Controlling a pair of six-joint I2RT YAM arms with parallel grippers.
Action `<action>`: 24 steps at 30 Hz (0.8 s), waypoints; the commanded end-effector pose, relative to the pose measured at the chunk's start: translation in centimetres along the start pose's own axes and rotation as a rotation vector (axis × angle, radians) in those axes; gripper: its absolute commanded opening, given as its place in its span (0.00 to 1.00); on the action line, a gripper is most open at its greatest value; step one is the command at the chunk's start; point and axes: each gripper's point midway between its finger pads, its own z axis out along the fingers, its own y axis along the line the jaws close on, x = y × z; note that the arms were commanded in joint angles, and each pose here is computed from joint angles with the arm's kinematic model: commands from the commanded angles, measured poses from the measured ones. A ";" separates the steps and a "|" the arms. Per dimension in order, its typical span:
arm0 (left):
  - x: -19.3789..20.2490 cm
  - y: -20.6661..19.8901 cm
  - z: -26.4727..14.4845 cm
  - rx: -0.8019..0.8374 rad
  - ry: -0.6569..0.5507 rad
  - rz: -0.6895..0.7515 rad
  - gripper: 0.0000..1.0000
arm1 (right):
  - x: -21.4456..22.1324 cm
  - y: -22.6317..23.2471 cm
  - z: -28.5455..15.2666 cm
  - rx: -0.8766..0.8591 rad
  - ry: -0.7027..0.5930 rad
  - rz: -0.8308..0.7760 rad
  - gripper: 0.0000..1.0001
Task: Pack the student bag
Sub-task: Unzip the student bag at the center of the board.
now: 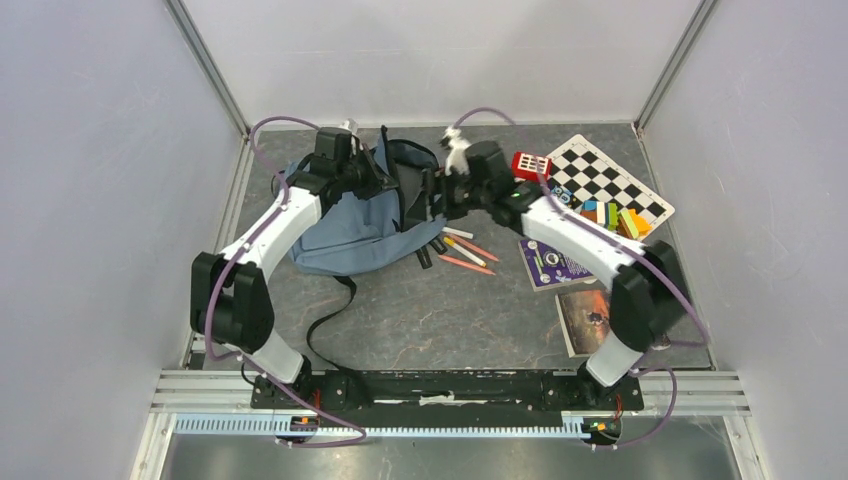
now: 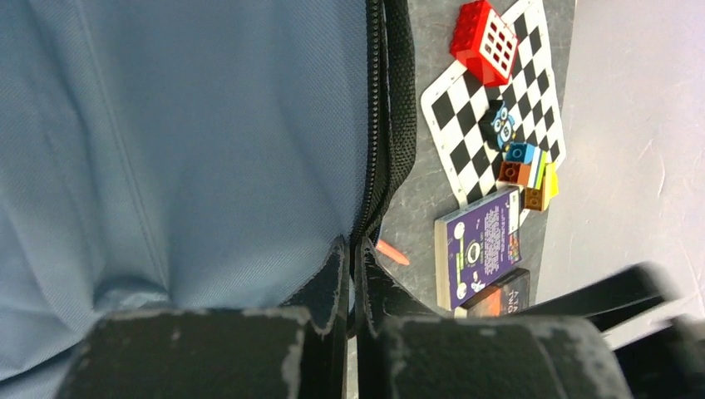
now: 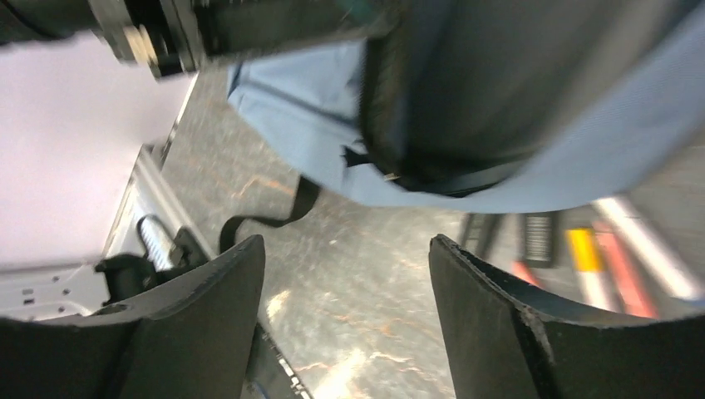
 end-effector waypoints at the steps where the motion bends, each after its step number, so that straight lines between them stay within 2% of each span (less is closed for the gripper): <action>1: -0.7 -0.4 -2.1 0.015 -0.058 0.053 0.02 | -3.4 -4.1 -5.6 0.161 -0.142 -0.076 0.79; 4: -0.2 0.7 -2.4 -0.019 -0.066 0.043 0.02 | -4.0 -7.0 -6.6 0.259 -0.151 -0.093 0.82; 8: 0.6 2.1 -2.7 -0.058 -0.060 0.026 0.02 | -5.0 -8.5 -5.5 0.300 -0.137 -0.120 0.83; 15: 1.7 5.4 -3.3 -0.129 -0.049 -0.024 0.02 | -7.4 -10.3 -1.6 0.306 -0.153 -0.141 0.85; 24: 3.9 11.8 -4.5 -0.279 -0.042 -0.140 0.02 | -7.8 -10.5 3.9 0.257 -0.122 -0.158 0.85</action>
